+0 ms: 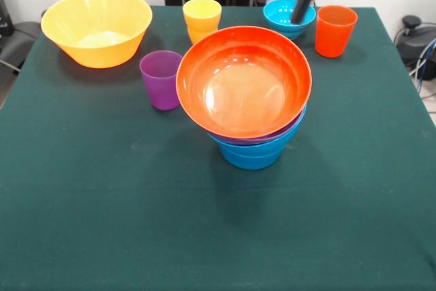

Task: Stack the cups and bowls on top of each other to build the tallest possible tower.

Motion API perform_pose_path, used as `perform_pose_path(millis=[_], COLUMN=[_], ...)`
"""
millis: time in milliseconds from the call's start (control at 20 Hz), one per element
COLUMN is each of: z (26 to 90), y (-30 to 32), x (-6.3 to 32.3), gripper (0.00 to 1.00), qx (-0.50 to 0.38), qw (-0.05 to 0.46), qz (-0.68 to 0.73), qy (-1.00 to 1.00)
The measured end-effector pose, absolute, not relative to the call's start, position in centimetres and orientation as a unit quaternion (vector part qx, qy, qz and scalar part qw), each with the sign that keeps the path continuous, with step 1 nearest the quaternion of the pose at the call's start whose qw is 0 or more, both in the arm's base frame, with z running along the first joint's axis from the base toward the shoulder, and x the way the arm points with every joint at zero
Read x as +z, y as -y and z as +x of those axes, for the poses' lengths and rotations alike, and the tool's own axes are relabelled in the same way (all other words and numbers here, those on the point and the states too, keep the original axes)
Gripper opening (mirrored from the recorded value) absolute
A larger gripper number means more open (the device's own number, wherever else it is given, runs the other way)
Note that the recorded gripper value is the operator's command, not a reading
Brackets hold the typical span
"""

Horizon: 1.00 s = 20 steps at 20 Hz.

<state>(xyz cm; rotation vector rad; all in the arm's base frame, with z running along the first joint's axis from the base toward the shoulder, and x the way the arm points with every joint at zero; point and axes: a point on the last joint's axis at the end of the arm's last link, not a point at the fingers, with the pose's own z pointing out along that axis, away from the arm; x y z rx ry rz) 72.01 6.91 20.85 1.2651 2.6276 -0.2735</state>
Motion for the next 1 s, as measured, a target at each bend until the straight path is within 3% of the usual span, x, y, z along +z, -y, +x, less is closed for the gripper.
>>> perform_pose_path(millis=[1000], z=[70.1], y=[8.6], x=[23.9], gripper=[1.0], qx=[-0.072], qw=[0.093], qz=[0.478], qy=[-0.87])
